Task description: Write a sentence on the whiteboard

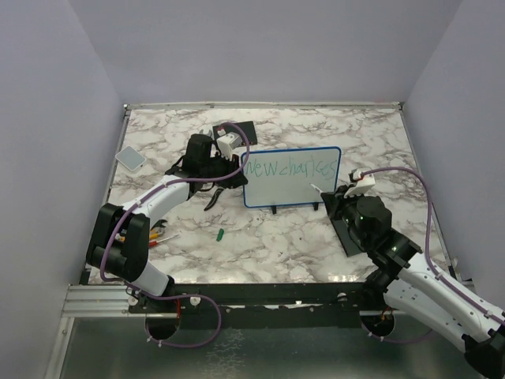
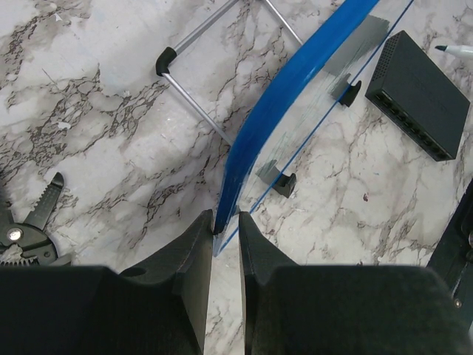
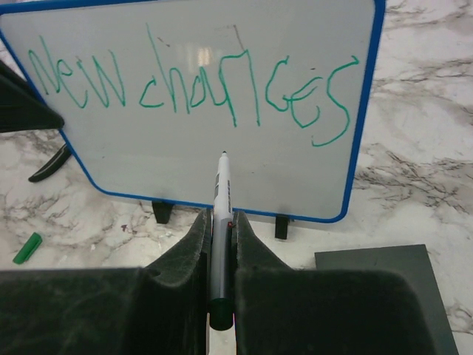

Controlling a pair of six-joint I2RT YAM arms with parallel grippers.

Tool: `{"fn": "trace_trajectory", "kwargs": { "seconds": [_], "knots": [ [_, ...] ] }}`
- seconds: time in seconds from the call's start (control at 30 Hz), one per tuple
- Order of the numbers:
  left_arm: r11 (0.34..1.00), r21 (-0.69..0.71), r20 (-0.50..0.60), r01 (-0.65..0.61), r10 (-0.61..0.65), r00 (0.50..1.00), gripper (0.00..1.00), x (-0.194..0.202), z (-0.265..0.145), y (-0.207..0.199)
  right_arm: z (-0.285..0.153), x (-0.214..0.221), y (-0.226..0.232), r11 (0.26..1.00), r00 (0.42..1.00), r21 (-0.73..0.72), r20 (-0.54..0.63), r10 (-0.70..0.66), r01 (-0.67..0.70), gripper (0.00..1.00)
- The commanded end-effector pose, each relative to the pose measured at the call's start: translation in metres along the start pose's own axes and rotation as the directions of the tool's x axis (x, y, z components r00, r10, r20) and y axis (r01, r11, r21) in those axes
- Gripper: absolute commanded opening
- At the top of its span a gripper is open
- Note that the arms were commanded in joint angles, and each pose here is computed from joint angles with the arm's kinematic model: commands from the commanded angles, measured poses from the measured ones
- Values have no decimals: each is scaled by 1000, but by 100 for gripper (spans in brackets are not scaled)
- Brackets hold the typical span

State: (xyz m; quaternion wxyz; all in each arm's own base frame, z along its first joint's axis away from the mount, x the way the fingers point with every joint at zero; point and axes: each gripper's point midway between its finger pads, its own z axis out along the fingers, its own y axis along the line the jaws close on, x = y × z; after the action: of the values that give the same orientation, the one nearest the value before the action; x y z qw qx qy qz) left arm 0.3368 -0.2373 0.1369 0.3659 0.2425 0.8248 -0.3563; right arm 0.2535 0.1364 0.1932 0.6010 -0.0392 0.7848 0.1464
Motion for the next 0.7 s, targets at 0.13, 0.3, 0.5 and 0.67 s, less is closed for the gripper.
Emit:
{"fn": "trace_trajectory", "kwargs": {
  "seconds": [0.13,0.3,0.5,0.67],
  "knots": [
    [1000,-25,46,-15,16,999,21,-19,-4,-4,0,-15,45,973,1000,-229,29,11,-4,1],
    [999,-31,44,-6,8,999,21,-18,-4,-4,5,-17,59,957,999,-288,32,39,-28,1],
    [999,-32,39,-5,6,999,21,-17,-2,-6,10,-13,74,937,997,-344,21,74,-63,1],
    [1000,-31,37,-4,5,999,21,-16,-2,-7,14,-10,86,924,994,-372,19,104,-90,1]
  ]
}}
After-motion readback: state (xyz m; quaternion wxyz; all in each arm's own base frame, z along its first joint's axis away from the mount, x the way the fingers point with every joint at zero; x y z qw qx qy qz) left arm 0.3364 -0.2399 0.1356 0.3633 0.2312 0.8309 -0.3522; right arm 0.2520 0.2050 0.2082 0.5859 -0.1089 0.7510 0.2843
